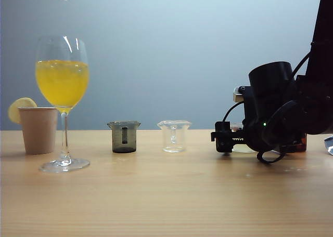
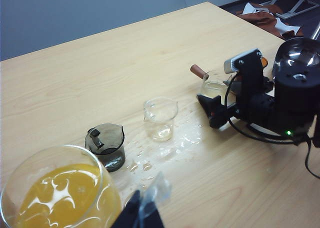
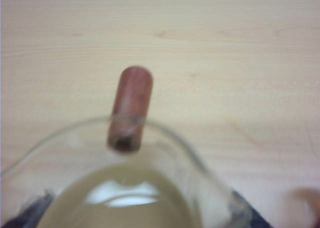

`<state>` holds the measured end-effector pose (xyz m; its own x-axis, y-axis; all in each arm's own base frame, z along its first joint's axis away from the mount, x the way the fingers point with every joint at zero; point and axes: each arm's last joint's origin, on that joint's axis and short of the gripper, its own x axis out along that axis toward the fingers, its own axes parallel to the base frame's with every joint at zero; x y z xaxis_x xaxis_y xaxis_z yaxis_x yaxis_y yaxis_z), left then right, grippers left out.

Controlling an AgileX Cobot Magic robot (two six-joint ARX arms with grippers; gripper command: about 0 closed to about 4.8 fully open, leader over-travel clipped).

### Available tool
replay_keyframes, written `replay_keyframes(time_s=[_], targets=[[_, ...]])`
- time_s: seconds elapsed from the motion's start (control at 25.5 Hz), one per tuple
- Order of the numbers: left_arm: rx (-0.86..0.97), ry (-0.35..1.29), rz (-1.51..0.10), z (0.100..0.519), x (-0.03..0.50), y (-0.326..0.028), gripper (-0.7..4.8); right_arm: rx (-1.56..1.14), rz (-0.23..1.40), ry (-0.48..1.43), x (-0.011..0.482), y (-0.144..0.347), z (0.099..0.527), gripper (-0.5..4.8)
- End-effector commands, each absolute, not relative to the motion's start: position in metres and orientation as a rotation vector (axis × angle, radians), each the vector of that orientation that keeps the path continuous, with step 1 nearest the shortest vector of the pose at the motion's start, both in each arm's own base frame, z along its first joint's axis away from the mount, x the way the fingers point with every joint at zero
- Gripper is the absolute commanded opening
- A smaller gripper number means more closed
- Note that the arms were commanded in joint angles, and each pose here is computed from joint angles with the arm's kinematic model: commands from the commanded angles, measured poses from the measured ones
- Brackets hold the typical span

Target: Pick up the third measuring cup from the left, pour the pineapple juice inside into the goblet, and finally put the measuring cup back in its original place.

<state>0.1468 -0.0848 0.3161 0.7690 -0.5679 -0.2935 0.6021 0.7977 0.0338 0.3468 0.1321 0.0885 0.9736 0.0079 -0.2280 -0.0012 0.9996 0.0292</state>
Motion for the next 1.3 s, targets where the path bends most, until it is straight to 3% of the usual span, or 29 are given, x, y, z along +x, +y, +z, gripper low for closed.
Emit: replay_keyframes(time_s=[0.04,0.59,0.71,0.75,0.79,1.14,1.3], targets=[[0.128,0.258,-0.640,0.319,0.147,-0.085,-0.05,0.041,0.010,0.209,0.353,0.132,0.094,4.79],[0.128,0.258,-0.640,0.319,0.147,-0.085,-0.05,0.013,0.052,0.248,0.359,0.133,0.095,4.79],[0.128,0.258,-0.640,0.319,0.147,-0.085,-0.05,0.011,0.055,0.255,0.359,0.133,0.094,2.86],[0.128,0.258,-0.640,0.319,0.147,-0.085,-0.05,0.010,0.055,0.257,0.359,0.134,0.094,1.59],[0.128,0.258,-0.640,0.319,0.147,-0.085,-0.05,0.010,0.054,0.257,0.359,0.134,0.094,1.21],[0.128,0.258,-0.640,0.319,0.147,-0.085,-0.05,0.017,0.069,0.233,0.358,0.135,0.103,1.07],[0.128,0.258,-0.640,0.319,0.147,-0.085,-0.05,-0.025,0.160,0.202,0.353,0.145,0.129,1.07]])
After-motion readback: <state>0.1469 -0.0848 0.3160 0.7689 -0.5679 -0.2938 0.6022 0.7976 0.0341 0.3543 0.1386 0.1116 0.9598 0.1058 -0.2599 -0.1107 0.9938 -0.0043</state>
